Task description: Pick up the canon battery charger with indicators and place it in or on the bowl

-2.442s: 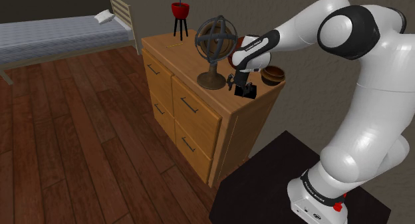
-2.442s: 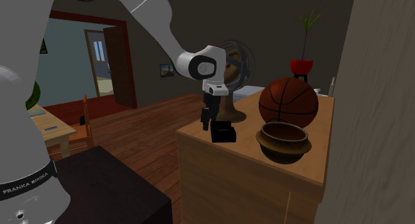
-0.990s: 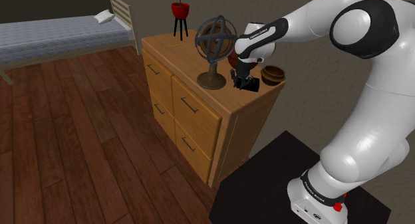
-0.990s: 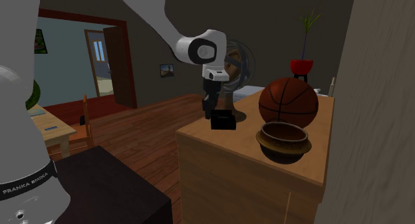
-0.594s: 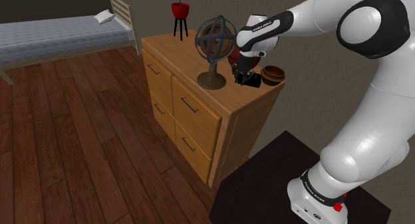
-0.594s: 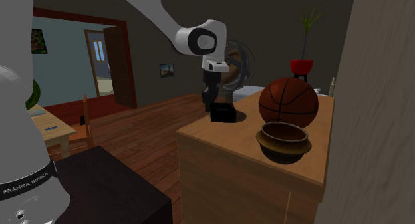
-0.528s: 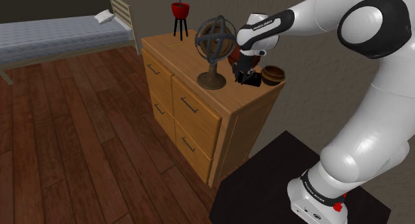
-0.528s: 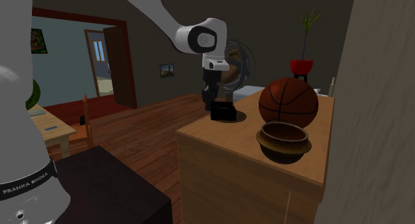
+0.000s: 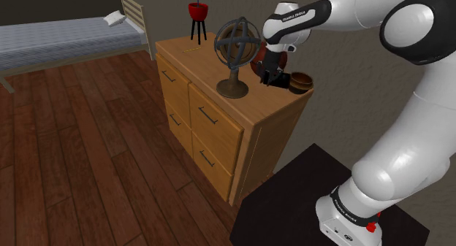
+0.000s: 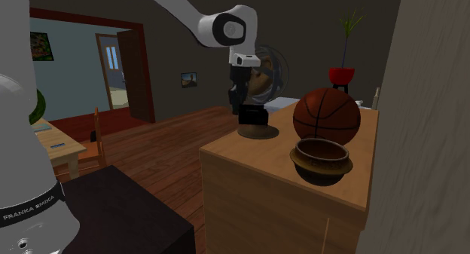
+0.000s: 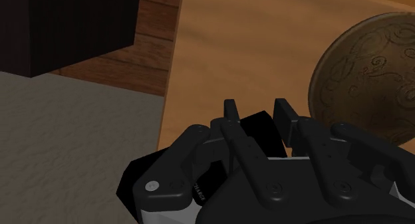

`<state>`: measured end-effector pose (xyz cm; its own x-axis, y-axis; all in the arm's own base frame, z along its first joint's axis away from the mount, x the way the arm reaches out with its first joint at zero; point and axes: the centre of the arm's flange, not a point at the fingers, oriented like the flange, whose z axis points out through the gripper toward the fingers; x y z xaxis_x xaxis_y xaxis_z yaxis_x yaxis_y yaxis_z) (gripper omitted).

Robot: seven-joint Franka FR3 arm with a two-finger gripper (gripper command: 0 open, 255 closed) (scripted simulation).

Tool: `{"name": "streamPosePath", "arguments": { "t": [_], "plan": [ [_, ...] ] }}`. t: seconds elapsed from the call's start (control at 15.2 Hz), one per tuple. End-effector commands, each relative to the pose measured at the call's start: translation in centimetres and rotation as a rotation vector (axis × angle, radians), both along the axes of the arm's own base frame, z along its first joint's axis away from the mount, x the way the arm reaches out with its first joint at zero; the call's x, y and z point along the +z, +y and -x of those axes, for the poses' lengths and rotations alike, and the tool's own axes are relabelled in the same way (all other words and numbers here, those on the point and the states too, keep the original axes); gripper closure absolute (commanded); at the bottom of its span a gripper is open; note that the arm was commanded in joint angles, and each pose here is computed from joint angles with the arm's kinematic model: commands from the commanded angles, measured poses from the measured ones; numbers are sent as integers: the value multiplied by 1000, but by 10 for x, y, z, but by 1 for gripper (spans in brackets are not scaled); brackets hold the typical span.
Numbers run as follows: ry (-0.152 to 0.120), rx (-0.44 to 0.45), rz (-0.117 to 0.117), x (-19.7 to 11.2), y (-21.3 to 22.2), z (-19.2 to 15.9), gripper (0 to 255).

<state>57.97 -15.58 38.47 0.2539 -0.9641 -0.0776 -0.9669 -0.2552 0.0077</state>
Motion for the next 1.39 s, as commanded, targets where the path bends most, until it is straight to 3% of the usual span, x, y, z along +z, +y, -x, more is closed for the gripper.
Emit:
{"name": "streamPosePath", "arguments": {
  "t": [0.0,0.33,1.32],
  "plan": [
    [0,0,0,11,0,-1,255],
    [0,0,0,33,0,0,255],
    [0,0,0,33,-197,11,255]
  ]
}}
